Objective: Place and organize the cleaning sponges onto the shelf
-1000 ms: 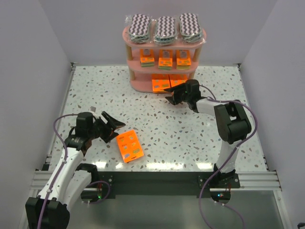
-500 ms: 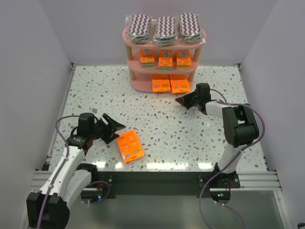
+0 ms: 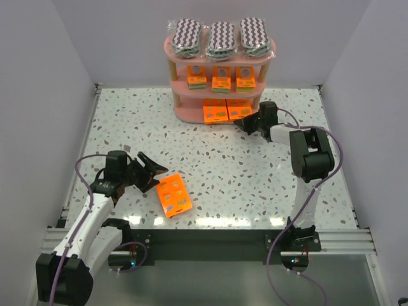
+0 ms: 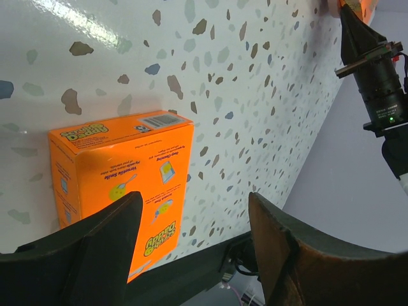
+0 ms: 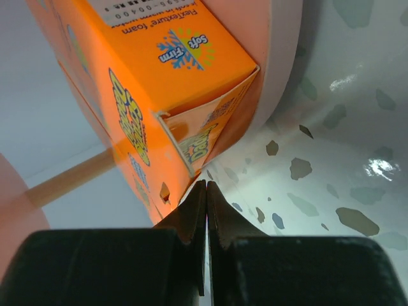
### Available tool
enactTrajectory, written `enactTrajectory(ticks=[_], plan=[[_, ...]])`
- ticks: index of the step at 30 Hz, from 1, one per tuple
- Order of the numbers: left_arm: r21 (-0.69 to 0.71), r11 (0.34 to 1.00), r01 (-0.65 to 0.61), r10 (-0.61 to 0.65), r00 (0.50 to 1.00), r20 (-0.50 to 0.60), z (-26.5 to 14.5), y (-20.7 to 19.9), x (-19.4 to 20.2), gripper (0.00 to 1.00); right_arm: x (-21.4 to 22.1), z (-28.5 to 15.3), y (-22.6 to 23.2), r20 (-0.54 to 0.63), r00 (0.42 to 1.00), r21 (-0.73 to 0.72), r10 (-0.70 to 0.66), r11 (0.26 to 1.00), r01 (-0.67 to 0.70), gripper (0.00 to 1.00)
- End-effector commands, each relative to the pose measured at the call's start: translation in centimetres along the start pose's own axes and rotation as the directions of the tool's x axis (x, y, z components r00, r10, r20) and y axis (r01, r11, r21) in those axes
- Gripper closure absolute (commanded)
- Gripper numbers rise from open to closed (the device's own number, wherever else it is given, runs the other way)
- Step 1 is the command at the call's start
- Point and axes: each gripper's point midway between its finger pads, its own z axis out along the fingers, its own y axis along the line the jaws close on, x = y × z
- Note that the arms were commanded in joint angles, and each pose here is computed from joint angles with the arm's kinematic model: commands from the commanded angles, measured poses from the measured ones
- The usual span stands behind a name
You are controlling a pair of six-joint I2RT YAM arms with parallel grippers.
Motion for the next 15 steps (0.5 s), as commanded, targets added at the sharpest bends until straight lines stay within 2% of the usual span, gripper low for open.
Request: enactTrajectory(ticks=[1, 5, 7, 10, 11, 12, 14, 15], plan=[[0.056, 0.997, -0.047, 0.044, 0.997, 0.055, -0.3, -2.1, -1.6, 0.28, -1.3, 0.4, 2.0, 0.031, 1.000, -0.058, 0.000, 0.998, 0.001, 1.00], [0.065, 0.996, -0.063, 0.058, 0.996, 0.073, 0.2, -3.4, -2.8, 0.30, -0.9, -1.0, 1.2, 0.020, 1.000, -0.049, 0.015, 0.999, -0.014, 1.00], [0.096, 0.990, -0.104, 0.093, 0.990, 0.109, 0.3, -5.3, -4.1, 0.33, -0.7, -2.8, 0.6, 0.028, 0.999, -0.053, 0.020, 0.998, -0.019, 1.00], [0.108, 0.983, -0.150, 0.133, 0.980, 0.148, 1.4, -7.4, -6.4, 0.57, -0.7, -4.9, 0.3, 0.028, 0.999, -0.051, 0.026, 0.998, -0.025, 1.00], [0.085, 0.986, -0.142, 0.130, 0.983, 0.132, 2.6, -7.2, -6.8, 0.73, -0.4, -5.3, -0.6, 0.013, 1.000, -0.034, 0.026, 0.999, -0.026, 1.00], [0.105, 0.981, -0.166, 0.146, 0.974, 0.172, 2.8, -8.9, -8.2, 0.81, 0.0, -5.8, -0.8, -0.006, 1.000, -0.035, 0.013, 0.999, -0.013, 1.00], [0.078, 0.983, -0.169, 0.154, 0.974, 0.166, 5.0, -9.4, -9.0, 0.99, 0.3, -7.5, -1.0, -0.008, 1.000, -0.033, -0.006, 0.999, 0.005, 1.00], [0.084, 0.981, -0.174, 0.155, 0.968, 0.196, 5.6, -10.3, -9.9, 1.00, 0.4, -8.0, -1.0, -0.006, 0.999, -0.034, -0.040, 0.999, 0.040, 1.00]])
